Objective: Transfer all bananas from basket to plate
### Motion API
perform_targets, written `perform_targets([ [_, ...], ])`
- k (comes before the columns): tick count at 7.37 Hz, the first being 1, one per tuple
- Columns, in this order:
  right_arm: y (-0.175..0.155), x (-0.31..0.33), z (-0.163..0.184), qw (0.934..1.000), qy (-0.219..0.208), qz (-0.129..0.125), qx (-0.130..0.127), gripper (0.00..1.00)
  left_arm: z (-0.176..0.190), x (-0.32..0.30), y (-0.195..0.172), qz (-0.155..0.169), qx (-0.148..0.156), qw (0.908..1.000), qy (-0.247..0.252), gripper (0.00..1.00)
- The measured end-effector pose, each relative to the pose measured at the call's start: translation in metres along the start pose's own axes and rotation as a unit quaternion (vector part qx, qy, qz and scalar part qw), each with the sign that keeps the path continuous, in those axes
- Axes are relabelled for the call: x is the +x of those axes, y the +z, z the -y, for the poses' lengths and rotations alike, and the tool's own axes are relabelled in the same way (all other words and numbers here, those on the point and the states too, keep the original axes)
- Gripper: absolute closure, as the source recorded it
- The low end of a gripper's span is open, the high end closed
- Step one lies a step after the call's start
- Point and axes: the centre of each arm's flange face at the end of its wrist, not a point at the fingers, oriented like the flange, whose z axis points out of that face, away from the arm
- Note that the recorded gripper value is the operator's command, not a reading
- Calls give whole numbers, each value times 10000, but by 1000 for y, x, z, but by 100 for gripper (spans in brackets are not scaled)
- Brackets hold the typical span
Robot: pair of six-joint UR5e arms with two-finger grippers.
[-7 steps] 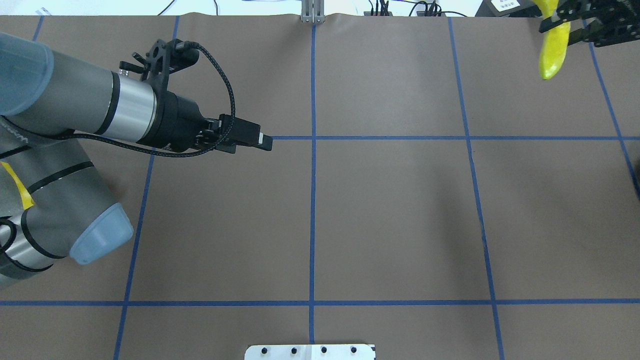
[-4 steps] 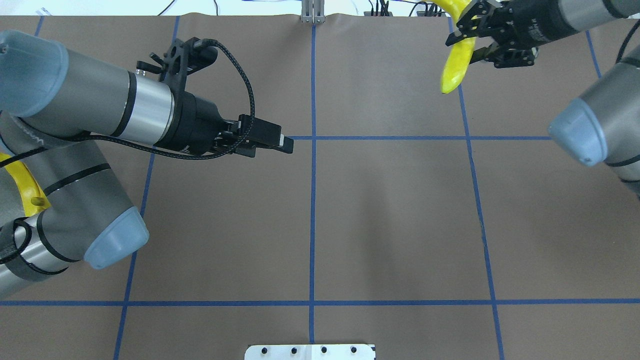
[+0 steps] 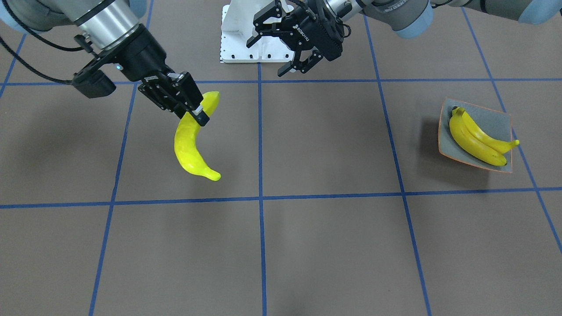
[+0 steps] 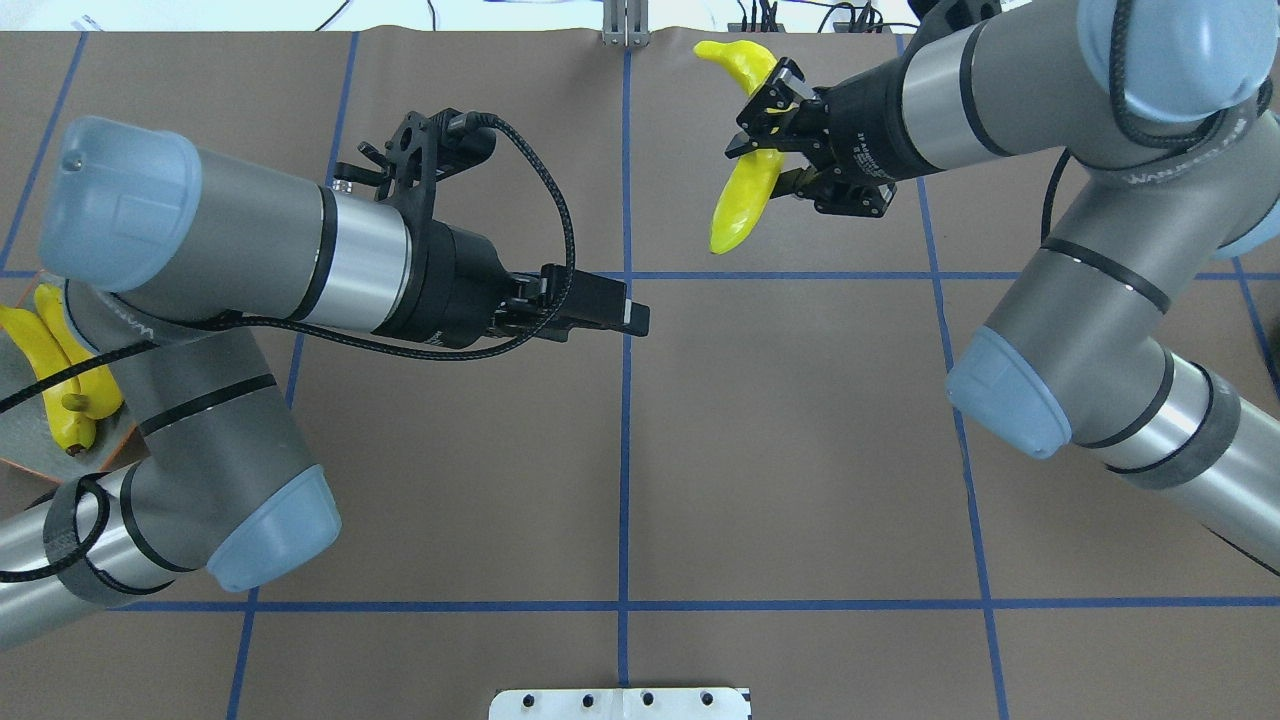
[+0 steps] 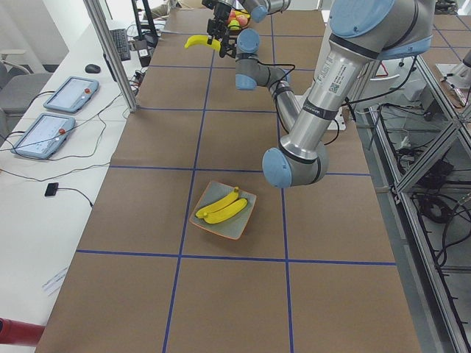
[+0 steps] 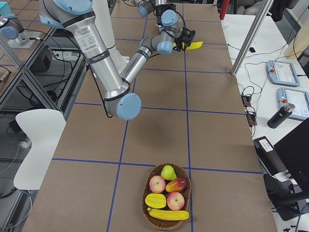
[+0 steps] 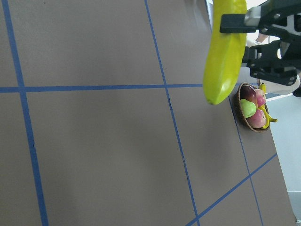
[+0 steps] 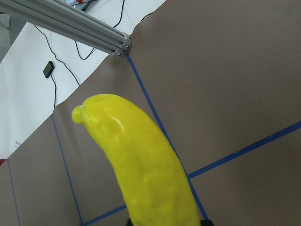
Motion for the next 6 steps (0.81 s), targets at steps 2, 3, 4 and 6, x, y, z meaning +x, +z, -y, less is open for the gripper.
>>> perform_targets([
  [2,5,-13,-49,9996,-54,253,-95,100,-6,11,2,-200,-11,9998,90,0],
  [3,4,-16,-71,9992,-106,369,-139,100,-7,13,2,-254,-15,9996,113,0],
  [4,1,-16,-87,9987,-146,452,-202,100,-8,14,2,-278,-13,9995,123,0],
  [6,-9,-15,-105,9978,-196,558,-296,100,-8,14,1,-296,-8,9995,134,3],
])
